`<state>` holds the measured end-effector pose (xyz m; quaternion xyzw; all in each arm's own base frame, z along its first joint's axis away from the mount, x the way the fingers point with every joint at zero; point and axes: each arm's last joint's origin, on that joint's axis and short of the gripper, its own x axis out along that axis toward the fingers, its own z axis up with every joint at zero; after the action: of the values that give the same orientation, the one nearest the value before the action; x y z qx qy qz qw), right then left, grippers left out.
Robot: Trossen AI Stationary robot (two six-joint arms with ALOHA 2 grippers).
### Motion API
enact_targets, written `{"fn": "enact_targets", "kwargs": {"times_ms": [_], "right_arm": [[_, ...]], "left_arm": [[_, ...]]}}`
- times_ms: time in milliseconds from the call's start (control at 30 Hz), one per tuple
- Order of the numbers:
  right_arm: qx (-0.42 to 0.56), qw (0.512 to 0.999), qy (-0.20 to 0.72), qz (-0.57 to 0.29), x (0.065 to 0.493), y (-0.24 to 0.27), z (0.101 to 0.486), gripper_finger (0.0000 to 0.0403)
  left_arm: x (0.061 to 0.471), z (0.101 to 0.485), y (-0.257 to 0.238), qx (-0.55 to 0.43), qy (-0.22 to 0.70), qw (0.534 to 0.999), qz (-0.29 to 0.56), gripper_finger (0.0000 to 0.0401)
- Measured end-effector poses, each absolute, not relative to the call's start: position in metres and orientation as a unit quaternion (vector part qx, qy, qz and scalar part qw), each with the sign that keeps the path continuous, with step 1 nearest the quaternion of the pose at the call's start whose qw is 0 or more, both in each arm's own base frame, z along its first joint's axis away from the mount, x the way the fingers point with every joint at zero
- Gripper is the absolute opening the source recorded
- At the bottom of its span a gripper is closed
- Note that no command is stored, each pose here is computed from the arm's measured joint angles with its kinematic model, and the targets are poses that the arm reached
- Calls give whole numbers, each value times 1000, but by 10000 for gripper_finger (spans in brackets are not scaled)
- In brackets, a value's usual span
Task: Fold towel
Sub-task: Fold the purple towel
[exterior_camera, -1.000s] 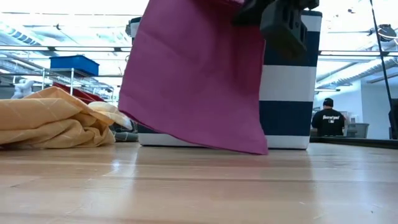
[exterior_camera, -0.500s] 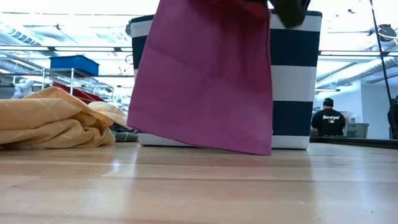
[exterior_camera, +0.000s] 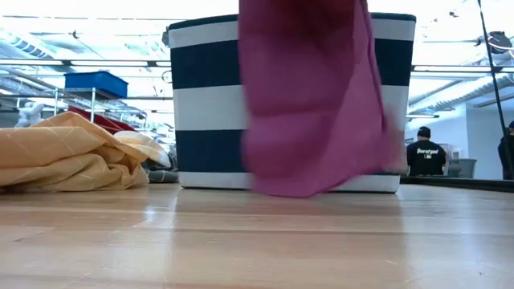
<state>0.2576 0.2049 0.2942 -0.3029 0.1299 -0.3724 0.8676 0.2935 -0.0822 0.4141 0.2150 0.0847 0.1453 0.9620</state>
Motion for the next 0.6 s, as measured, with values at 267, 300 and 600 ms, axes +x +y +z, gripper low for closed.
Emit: {"fn": "enact_targets", "kwargs": {"times_ms": [267,300,600], "right_arm": [[-214,920,97,-313,222,211,335,15],[-199,928,92,-302,217,212,341,15],[-118,976,129,-128,193,209,366,15]], "left_arm": [[288,389,-84,137,190,969,84,0],[287,386,-84,123,200,970,68,0],[281,386,-109,82,197,976,-54,0]]}}
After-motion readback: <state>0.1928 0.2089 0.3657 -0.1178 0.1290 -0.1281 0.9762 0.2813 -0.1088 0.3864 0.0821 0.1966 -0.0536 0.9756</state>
